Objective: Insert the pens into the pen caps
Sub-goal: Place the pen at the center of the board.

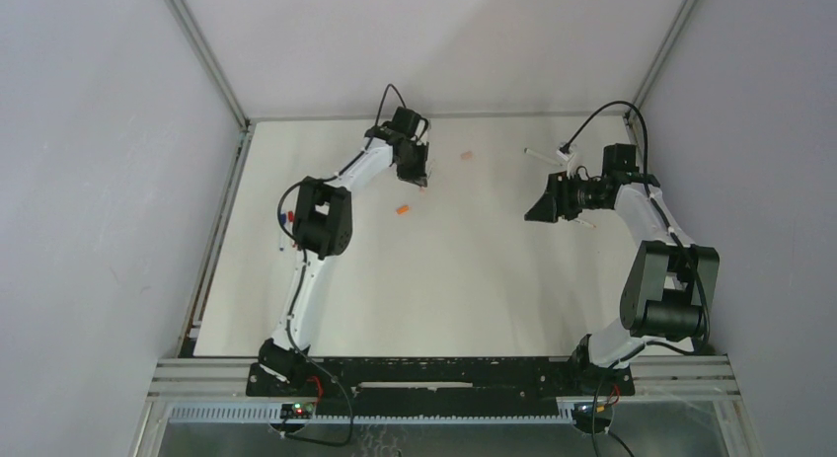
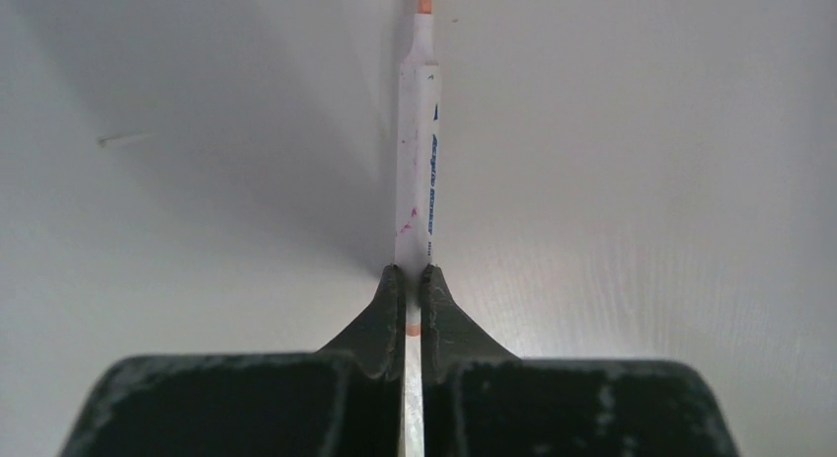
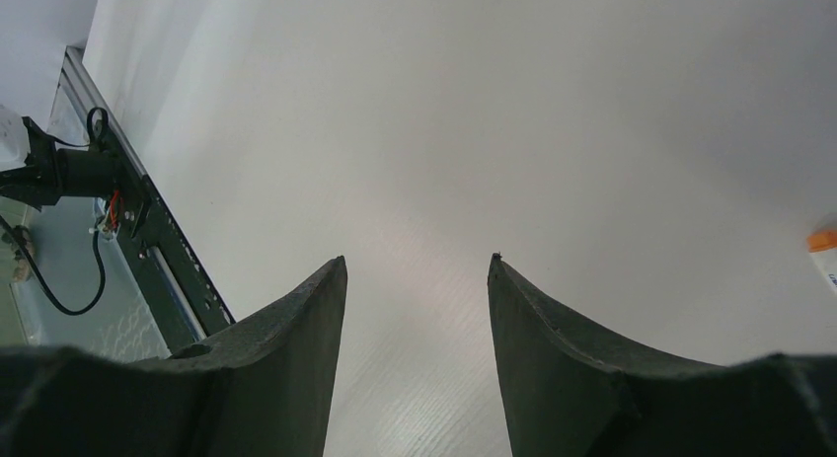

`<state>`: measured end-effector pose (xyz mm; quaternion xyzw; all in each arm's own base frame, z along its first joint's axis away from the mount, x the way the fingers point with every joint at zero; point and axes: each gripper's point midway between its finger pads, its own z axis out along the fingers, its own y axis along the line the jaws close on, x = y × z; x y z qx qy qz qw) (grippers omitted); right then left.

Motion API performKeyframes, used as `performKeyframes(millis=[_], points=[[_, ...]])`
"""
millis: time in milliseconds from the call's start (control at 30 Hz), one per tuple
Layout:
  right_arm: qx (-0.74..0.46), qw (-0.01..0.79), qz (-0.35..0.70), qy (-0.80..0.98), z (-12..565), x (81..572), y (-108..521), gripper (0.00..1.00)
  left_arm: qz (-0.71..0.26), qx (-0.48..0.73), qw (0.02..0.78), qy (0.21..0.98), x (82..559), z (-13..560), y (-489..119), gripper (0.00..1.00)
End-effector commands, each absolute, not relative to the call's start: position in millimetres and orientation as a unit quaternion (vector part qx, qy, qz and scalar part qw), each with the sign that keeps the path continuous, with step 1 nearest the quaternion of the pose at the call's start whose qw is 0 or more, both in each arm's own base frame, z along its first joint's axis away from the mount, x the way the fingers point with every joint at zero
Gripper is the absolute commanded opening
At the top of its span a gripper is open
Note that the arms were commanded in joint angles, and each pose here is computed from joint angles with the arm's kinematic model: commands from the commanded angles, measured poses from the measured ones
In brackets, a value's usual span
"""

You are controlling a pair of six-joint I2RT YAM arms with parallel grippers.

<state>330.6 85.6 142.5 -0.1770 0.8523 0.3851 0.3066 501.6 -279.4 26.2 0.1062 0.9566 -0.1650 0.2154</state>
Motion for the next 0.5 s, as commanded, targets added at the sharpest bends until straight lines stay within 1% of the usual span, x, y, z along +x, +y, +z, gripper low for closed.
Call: performKeyframes(millis=[0,133,233,467], points=[[-0.184,0.336,0.388,0.838,162.6,331.9,84.5,0.62,-0.229,0.084,0.225,0.943,513.6,43.2,-303.9,0.0],[-0.18,0.332,0.393,0.838,159.9,332.5,84.7,0.62,-0.273,0.059,0.236,0.931,524.1,55.9,-317.2,0.0],[-0.18,0.331,0.396,0.838,158.5,333.9,85.5,0.62,-0.29,0.041,0.228,0.929,525.4,57.3,-324.0,0.01],[-0.179,0.322,0.4,0.839,154.2,334.0,89.6,0.62,-0.28,0.022,0.213,0.936,517.2,58.2,-318.2,0.07]])
